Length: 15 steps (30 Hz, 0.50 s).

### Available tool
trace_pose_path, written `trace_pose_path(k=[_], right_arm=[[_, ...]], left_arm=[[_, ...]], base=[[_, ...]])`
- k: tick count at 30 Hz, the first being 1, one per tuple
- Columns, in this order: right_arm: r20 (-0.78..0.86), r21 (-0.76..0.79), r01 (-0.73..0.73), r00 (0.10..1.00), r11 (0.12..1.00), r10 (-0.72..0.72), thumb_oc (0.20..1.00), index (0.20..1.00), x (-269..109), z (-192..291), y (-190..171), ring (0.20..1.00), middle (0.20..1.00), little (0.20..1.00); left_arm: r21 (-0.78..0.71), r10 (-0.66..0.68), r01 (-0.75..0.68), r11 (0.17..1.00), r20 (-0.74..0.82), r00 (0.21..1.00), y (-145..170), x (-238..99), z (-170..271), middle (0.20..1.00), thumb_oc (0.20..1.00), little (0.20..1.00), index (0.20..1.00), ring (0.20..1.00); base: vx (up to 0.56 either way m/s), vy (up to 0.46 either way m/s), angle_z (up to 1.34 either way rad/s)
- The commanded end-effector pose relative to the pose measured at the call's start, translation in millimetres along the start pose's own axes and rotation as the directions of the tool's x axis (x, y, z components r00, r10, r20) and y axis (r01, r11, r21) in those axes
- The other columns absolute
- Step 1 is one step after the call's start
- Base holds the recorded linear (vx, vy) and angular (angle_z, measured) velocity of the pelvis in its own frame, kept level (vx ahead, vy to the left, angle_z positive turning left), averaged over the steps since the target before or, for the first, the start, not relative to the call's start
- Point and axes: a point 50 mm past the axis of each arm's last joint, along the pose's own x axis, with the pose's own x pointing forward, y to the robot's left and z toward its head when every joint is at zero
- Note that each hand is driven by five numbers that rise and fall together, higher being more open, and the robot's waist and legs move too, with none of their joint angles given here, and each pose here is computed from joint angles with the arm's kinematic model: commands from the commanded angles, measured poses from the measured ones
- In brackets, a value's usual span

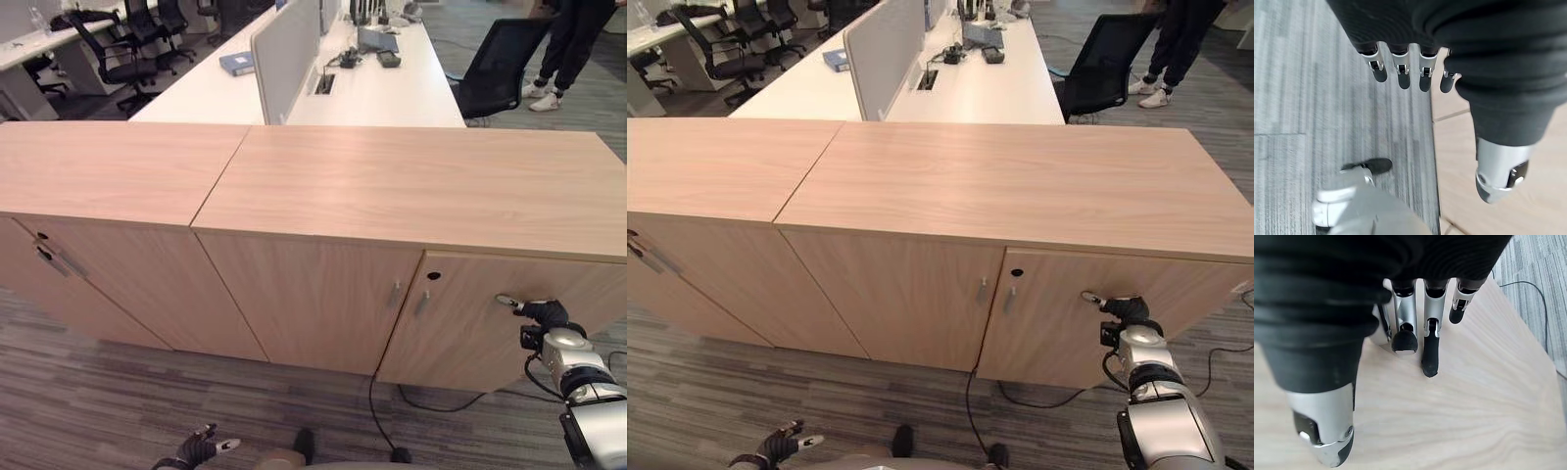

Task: Put the empty folder in the office cabinet

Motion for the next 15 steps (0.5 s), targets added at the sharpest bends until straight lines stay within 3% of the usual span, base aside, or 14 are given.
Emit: trace_pose_path(k=[1,3,4,5,6,9,10,12,15], right_arm=[[0.308,0.127,-0.093,0.950,0.988,0.050,1.000,1.000,0,95,21,1.000,1.000,1.000],[0.315,0.132,-0.204,0.936,0.970,0.154,1.000,1.000,-8,71,56,1.000,1.000,1.000],[0.279,0.089,-0.323,0.916,0.942,0.288,1.000,1.000,-27,24,87,1.000,1.000,1.000],[0.233,0.071,-0.349,0.917,0.934,0.325,1.000,1.000,-34,1,93,1.000,1.000,1.000],[0.232,0.071,-0.349,0.917,0.934,0.325,1.000,1.000,-34,0,93,1.000,1.000,1.000],[-0.025,-0.033,-0.428,0.904,0.903,0.427,1.000,1.000,-64,-91,105,1.000,1.000,1.000],[-0.025,-0.033,-0.428,0.904,0.903,0.427,1.000,1.000,-64,-91,105,1.000,1.000,1.000],[-0.225,-0.108,-0.476,0.867,0.873,0.445,1.000,1.000,-86,-147,101,1.000,1.000,1.000],[-0.331,-0.133,-0.494,0.839,0.859,0.432,1.000,1.000,-96,-173,95,1.000,1.000,1.000]], left_arm=[[0.015,0.039,-0.039,0.999,0.009,0.999,22,-1,4,1.000,1.000,1.000,1.000,1.000],[-0.031,0.097,-0.099,0.995,-0.070,0.993,39,-5,-13,1.000,1.000,1.000,1.000,1.000],[-0.069,0.134,-0.140,0.988,-0.080,0.988,45,-5,-14,1.000,1.000,1.000,1.000,1.000],[-0.071,0.139,-0.145,0.987,-0.083,0.987,46,-5,-15,1.000,1.000,1.000,1.000,1.000],[-0.070,0.139,-0.145,0.987,-0.084,0.987,46,-5,-16,1.000,1.000,1.000,1.000,1.000],[-0.074,0.142,-0.149,0.986,-0.085,0.986,48,-6,-18,1.000,1.000,1.000,1.000,1.000],[-0.074,0.142,-0.149,0.986,-0.085,0.986,48,-6,-18,1.000,1.000,1.000,1.000,1.000],[-0.083,0.138,-0.145,0.986,-0.090,0.986,48,-6,-19,1.000,1.000,1.000,1.000,1.000],[-0.087,0.134,-0.142,0.986,-0.093,0.987,49,-7,-19,1.000,1.000,1.000,1.000,1.000]], base=[[-0.01,-0.046,-0.02],[0.00,-0.047,-0.06],[0.00,-0.070,-0.06],[0.00,-0.058,-0.04],[-0.01,-0.037,-0.16],[-0.01,-0.056,-0.16],[0.00,-0.048,-0.17],[0.00,-0.051,-0.32],[-0.01,-0.028,-0.14]])
